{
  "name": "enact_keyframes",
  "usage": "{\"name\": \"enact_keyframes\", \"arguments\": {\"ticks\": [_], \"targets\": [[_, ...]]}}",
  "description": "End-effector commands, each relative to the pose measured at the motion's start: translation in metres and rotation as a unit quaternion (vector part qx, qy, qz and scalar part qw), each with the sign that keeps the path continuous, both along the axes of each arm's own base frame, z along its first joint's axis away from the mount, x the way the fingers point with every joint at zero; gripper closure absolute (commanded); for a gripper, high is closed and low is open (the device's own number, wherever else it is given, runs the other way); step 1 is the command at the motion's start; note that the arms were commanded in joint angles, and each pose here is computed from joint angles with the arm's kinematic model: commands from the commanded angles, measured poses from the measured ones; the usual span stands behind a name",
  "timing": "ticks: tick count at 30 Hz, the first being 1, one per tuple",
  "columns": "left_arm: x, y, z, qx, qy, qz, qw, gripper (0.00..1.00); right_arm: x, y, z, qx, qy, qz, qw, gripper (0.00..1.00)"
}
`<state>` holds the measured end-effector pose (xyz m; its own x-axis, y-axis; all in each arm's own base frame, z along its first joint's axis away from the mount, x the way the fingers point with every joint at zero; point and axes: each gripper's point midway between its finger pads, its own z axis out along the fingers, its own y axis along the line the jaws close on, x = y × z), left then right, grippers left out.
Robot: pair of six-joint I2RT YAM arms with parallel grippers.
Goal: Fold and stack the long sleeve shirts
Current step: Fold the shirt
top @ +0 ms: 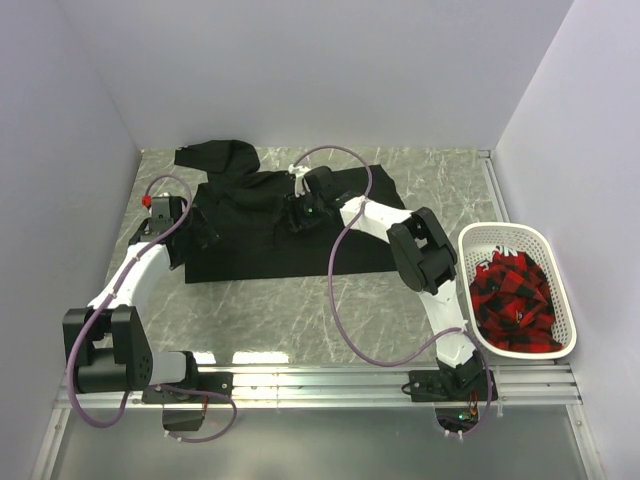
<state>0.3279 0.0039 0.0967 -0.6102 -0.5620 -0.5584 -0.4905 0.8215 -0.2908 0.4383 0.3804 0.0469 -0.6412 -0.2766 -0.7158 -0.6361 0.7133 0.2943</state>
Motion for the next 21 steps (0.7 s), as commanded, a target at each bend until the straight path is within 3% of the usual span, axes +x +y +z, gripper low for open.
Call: {"name": "enact_keyframes", "arguments": {"ticks": [1, 5, 6, 8, 17, 21], "targets": [[0.004, -0.003, 0.011, -0.003, -0.025, -0.010, 1.000, 0.01, 0.020, 0.003, 0.019, 0.002, -0.036, -0.008, 0.999, 0.41], [0.004, -0.005, 0.011, -0.006, -0.026, -0.013, 1.000, 0.01, 0.023, 0.000, 0.020, -0.001, -0.038, -0.023, 0.999, 0.39], [0.004, -0.005, 0.011, -0.006, -0.027, -0.014, 1.000, 0.01, 0.025, -0.001, 0.020, -0.001, -0.039, -0.027, 0.999, 0.29], [0.004, -0.005, 0.012, -0.006, -0.028, -0.014, 1.000, 0.01, 0.025, 0.002, 0.023, 0.005, -0.034, -0.028, 0.999, 0.28], [0.003, -0.005, 0.012, -0.007, -0.028, -0.015, 0.999, 0.01, 0.018, 0.019, 0.020, 0.033, -0.007, 0.009, 0.999, 0.29], [0.004, -0.006, 0.013, -0.007, -0.030, -0.016, 0.999, 0.01, 0.016, 0.020, 0.014, 0.034, 0.003, 0.010, 0.999, 0.35]]}}
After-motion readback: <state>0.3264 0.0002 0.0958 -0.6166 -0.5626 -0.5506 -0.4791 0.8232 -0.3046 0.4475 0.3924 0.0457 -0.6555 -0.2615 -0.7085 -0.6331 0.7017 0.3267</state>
